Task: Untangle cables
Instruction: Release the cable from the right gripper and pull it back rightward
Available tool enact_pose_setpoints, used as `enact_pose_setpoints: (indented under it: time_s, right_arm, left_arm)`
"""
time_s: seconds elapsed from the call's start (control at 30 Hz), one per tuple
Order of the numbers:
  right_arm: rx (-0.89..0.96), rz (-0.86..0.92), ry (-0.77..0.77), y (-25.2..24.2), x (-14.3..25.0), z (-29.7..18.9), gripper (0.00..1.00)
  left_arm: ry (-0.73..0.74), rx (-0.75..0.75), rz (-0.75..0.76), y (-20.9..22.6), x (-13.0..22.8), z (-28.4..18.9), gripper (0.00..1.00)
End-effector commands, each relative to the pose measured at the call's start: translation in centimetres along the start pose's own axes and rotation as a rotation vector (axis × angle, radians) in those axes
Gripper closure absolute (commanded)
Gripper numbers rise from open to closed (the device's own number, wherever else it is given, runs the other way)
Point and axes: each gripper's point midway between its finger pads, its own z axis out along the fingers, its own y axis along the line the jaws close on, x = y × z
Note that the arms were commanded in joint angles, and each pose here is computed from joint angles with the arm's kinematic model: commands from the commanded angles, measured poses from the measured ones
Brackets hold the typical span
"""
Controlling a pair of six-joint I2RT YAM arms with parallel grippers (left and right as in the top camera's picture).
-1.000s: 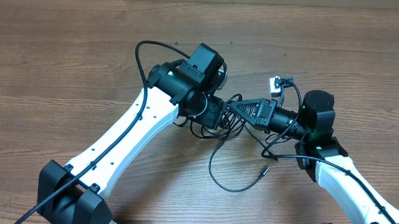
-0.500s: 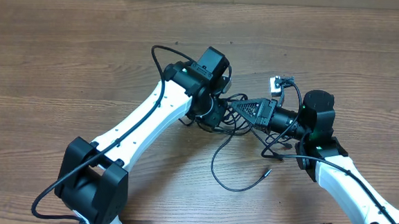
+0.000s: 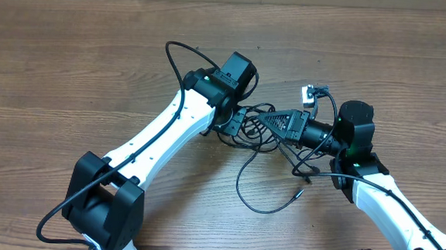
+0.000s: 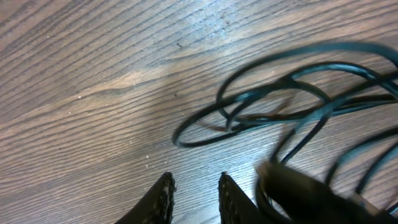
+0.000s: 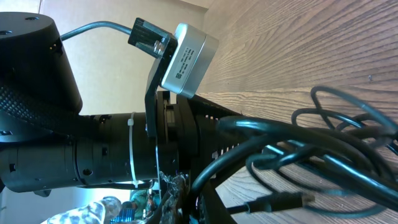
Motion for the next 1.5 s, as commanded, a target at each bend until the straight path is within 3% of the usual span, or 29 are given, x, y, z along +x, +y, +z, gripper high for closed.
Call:
enact_pose_setpoints:
  time_s: [0.0,0.13,0.3,0.37,0.43,0.47,0.53,0.6,0.67,0.8,0.9,1.03,1.27,1.33,1.4,1.47]
  right_arm:
    - [-0.01,-0.035,-0.008,0.7,-0.3,0.0,0.96]
    - [0.096,0.027,-0.076,-1.7,-1.1,-0.2,0.93]
    - [0.224,0.035,-0.159,-4.4,-2.1,-0.7,0.43]
    - [0.298,0.069,-0.197,-5.9,-2.4,-1.2,0.14]
    - [0.305,0.074,-0.197,-6.1,-2.3,-1.2,0.04]
    - [0.305,0.073,-0.197,-6.1,-2.3,-1.2,0.0]
    - [0.308,0.073,-0.2,-6.1,-2.4,-1.2,0.0]
    - [0.321,0.072,-0.217,-6.4,-2.6,-1.4,0.0]
    - [0.338,0.073,-0.235,-6.7,-2.9,-1.5,0.0]
    - [0.359,0.086,-0.238,-7.6,-3.0,-1.4,0.0]
    - [0.382,0.104,-0.233,-8.6,-2.9,-1.3,0.0]
    - [0.487,0.198,-0.321,-11.9,-4.6,-5.2,0.0]
    - [0.552,0.304,-0.345,-14.9,-4.7,-10.0,0.0]
    - [0.551,0.304,-0.346,-14.9,-4.8,-10.0,0.0]
    - [0.551,0.305,-0.346,-14.9,-4.8,-10.0,0.0]
    - [0.551,0.304,-0.346,-14.9,-4.8,-10.0,0.0]
  left_arm:
    - [0.01,-0.031,-0.022,0.7,0.1,0.6,0.82]
    - [0.013,-0.017,-0.023,0.4,0.2,0.6,0.84]
    - [0.013,-0.017,-0.023,0.4,0.2,0.6,0.78]
    - [0.012,-0.016,-0.024,0.4,0.2,0.6,0.76]
    - [0.012,-0.016,-0.032,0.4,0.2,0.6,0.71]
    - [0.012,-0.016,-0.034,0.4,0.2,0.6,0.64]
    - [0.011,-0.017,-0.034,0.4,0.1,0.6,0.44]
    - [0.011,-0.018,-0.034,0.4,0.1,0.6,0.16]
    - [0.011,-0.018,-0.034,0.4,0.1,0.6,0.0]
    - [0.011,-0.018,-0.034,0.4,0.1,0.6,0.0]
    - [0.01,-0.021,-0.033,0.5,0.1,0.6,0.06]
    - [-0.031,-0.009,-0.036,0.2,-0.9,0.6,0.01]
    - [-0.179,0.042,-0.183,-0.7,-4.6,0.5,0.15]
    - [-0.165,0.043,-0.237,-0.8,-4.6,1.6,0.15]
    - [-0.12,0.038,-0.279,-0.9,-4.2,3.9,0.09]
    - [-0.069,0.041,-0.294,-1.2,-3.6,6.3,0.11]
